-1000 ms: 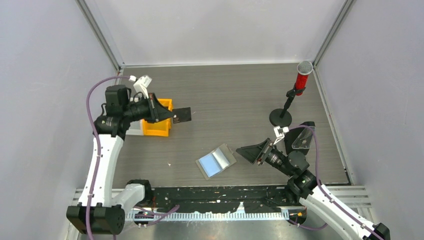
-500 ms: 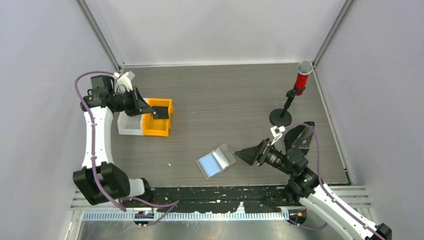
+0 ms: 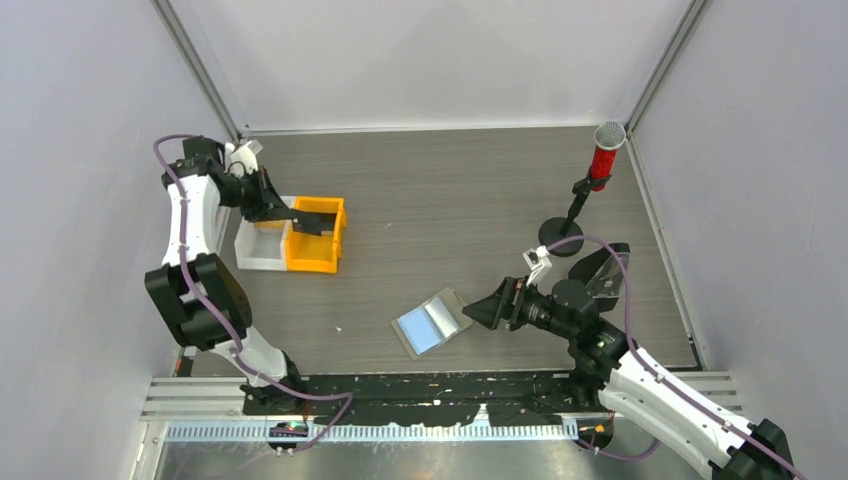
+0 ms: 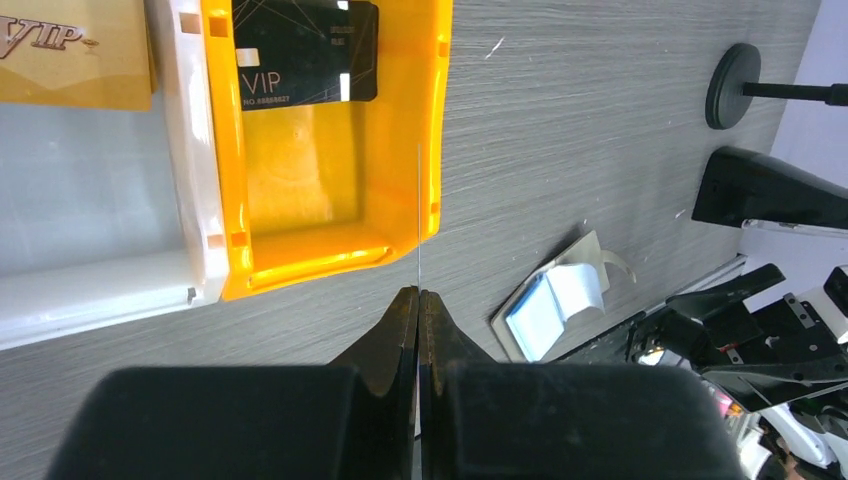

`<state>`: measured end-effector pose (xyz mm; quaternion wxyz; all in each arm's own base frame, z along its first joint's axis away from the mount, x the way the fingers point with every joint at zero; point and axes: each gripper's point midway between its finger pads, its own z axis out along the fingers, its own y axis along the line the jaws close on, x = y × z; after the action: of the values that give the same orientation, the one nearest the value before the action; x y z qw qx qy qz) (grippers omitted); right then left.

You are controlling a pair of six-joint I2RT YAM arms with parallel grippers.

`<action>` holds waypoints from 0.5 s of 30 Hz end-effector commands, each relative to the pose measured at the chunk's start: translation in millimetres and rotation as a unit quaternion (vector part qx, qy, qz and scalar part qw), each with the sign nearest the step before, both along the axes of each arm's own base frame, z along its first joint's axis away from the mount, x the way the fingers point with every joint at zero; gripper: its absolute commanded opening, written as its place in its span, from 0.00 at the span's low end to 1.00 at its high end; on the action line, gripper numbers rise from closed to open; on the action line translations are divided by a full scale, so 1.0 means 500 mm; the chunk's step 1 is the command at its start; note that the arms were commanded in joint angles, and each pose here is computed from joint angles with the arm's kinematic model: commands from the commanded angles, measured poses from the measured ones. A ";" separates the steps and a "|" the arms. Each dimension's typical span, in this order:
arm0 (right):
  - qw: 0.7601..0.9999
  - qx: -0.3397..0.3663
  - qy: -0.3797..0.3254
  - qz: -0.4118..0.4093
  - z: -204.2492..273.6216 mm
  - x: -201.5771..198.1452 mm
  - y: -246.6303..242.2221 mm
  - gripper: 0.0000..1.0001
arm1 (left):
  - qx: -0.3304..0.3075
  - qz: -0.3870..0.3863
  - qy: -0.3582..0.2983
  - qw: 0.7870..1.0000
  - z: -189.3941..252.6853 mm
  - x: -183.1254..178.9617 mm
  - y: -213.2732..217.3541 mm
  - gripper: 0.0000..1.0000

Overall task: Take the credit cards out of the card holder
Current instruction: Place the credit card in the storage box.

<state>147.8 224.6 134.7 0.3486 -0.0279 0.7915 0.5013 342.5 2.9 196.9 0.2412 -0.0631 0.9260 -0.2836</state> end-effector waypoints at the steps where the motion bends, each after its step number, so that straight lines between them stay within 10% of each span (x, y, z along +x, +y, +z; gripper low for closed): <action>1: 0.999 0.004 -0.044 0.014 0.066 0.021 0.019 0.95 | -0.007 0.006 -0.016 1.000 0.013 0.045 0.011 0.00; 15: 0.998 -0.014 -0.065 0.002 0.101 0.058 0.030 0.95 | -0.022 -0.005 0.021 1.000 -0.049 0.148 0.001 0.00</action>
<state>165.8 236.6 158.7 0.3589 -0.0517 0.7952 0.4859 406.2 6.6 168.0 0.2113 -0.0795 0.9245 -0.3070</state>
